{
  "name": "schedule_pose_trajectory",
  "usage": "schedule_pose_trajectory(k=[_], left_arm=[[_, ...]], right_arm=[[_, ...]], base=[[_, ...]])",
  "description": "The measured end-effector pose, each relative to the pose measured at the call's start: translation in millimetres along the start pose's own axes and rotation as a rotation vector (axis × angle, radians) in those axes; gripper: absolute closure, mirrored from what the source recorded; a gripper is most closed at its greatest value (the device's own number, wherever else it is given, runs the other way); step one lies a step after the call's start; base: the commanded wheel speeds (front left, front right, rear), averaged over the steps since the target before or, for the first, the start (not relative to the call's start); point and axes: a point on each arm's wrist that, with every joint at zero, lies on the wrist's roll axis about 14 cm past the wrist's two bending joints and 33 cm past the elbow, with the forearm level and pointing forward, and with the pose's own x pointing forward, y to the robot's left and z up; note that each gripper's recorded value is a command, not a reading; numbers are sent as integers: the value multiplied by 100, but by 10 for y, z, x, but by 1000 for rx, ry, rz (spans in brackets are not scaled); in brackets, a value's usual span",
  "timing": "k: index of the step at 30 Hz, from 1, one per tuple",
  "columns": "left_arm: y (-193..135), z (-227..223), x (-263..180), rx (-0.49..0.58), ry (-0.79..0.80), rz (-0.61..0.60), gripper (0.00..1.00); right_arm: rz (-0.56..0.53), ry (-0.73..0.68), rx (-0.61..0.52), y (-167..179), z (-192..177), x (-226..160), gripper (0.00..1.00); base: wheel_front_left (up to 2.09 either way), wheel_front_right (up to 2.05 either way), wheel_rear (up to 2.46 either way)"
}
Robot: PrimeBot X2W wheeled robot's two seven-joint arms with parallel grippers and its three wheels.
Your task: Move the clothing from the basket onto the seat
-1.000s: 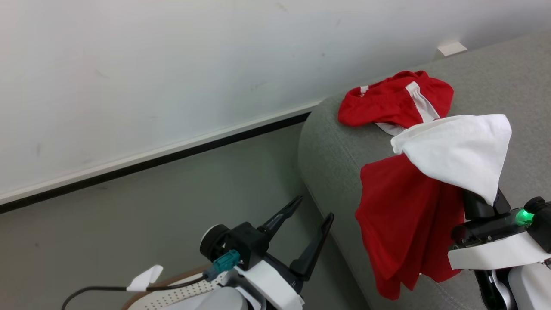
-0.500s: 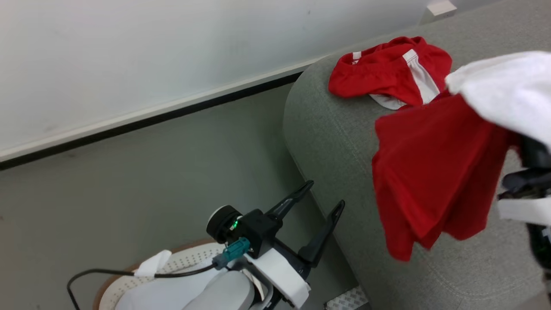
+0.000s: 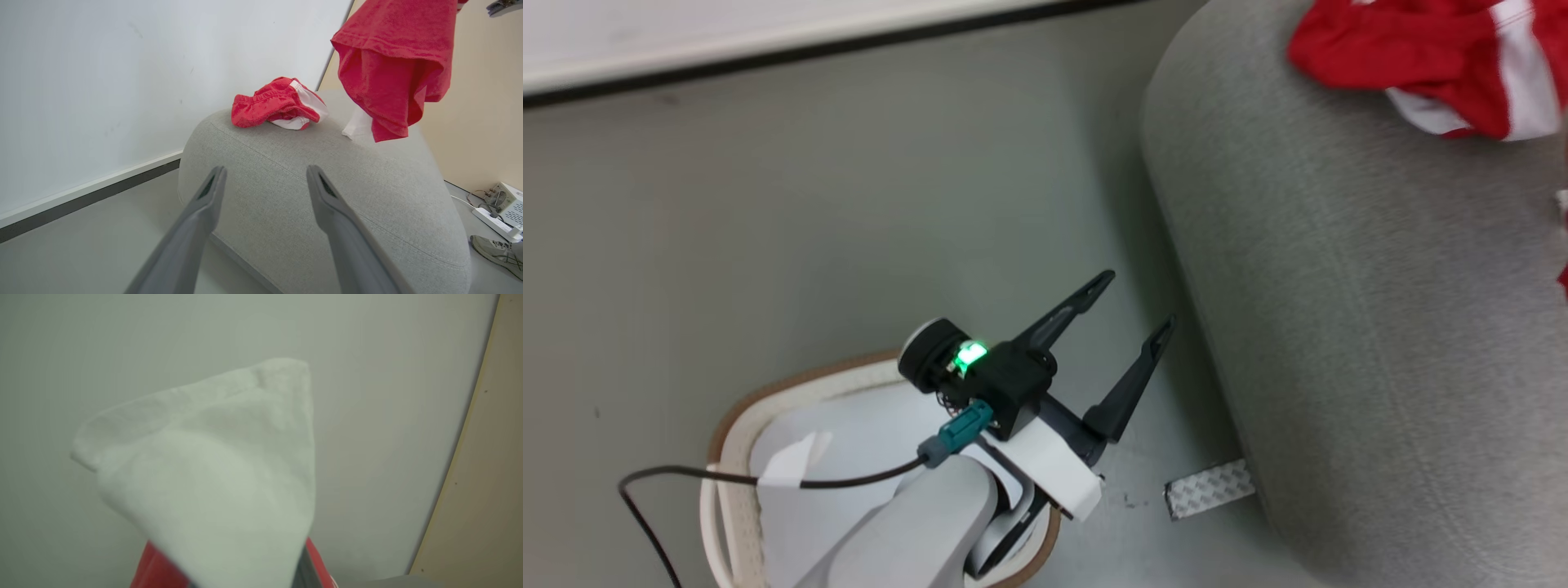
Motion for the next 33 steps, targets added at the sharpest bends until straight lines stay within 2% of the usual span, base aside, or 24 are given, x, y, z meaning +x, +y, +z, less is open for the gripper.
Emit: schedule_pose_trajectory(k=[5,9,11,15,18,19,20,21,22,26,33], left_arm=[[289,-212,-40,-30,18,51,0],[466,-366,-98,-53,37,93,0],[547,-420,-140,-57,48,116,0],[633,-502,-219,-62,72,147,0],[652,-478,-237,-56,73,159,0],[657,-454,-237,-53,69,163,0],[661,-431,-239,-49,68,166,0],[668,-408,-243,-44,66,170,0],[668,-379,-244,-40,63,173,0],[618,-261,-287,-27,55,184,0],[478,125,-410,11,10,222,0]], right_arm=[[-20,213,-68,-109,-789,61,100],[-25,558,-53,-20,-1777,-270,100],[-22,703,-55,24,-2146,-479,100],[-11,892,-72,90,-2582,-790,100],[-14,964,-51,139,-2712,-940,100],[-15,982,-47,138,-2727,-975,71],[-9,989,-46,149,-2728,-990,51],[-8,992,-44,153,-2721,-993,6],[-7,993,-39,159,-2707,-986,0],[12,1047,-32,177,-2645,-1082,0],[70,950,-9,196,-2158,-884,0]], base=[[0,0,0],[0,0,0],[0,0,0],[0,0,0],[0,0,0],[0,0,0],[0,0,0],[0,0,0],[0,0,0],[0,0,0],[0,0,0]])
